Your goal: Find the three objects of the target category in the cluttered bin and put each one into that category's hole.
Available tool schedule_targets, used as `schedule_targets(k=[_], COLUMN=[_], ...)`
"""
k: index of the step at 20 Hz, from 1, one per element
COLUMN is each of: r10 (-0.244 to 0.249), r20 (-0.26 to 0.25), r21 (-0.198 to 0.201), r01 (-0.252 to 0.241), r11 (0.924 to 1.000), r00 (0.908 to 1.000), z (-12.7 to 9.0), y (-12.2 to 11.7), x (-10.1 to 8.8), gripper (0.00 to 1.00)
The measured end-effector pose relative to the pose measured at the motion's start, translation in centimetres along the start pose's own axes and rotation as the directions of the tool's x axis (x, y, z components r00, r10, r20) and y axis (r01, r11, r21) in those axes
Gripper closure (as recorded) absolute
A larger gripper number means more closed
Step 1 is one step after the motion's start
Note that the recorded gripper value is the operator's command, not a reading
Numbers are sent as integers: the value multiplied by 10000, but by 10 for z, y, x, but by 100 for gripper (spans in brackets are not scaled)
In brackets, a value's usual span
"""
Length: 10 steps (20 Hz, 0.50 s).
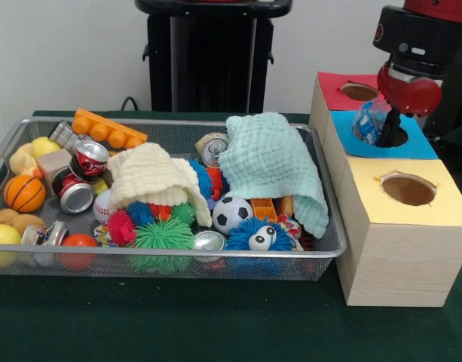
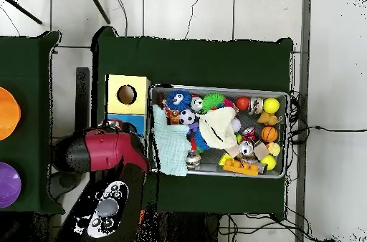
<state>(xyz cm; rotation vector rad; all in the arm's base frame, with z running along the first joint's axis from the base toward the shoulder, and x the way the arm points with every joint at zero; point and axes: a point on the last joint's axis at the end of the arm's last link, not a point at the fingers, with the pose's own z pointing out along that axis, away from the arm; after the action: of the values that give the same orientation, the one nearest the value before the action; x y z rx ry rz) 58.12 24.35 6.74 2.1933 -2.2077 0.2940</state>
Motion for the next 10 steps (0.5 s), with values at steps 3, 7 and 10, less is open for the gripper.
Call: schedule_targets(k=[3,7,10], r10=[76,269,444], r20=[-24,6,30], r21=[-17,-41,-101], r01=[-76,-269,-444], r11=[10000,9996,9990], r00=[10000,9996,9990], z=[1,1,1], y=[0,-1,-3], x=[0,1,9], gripper=[100,100,100])
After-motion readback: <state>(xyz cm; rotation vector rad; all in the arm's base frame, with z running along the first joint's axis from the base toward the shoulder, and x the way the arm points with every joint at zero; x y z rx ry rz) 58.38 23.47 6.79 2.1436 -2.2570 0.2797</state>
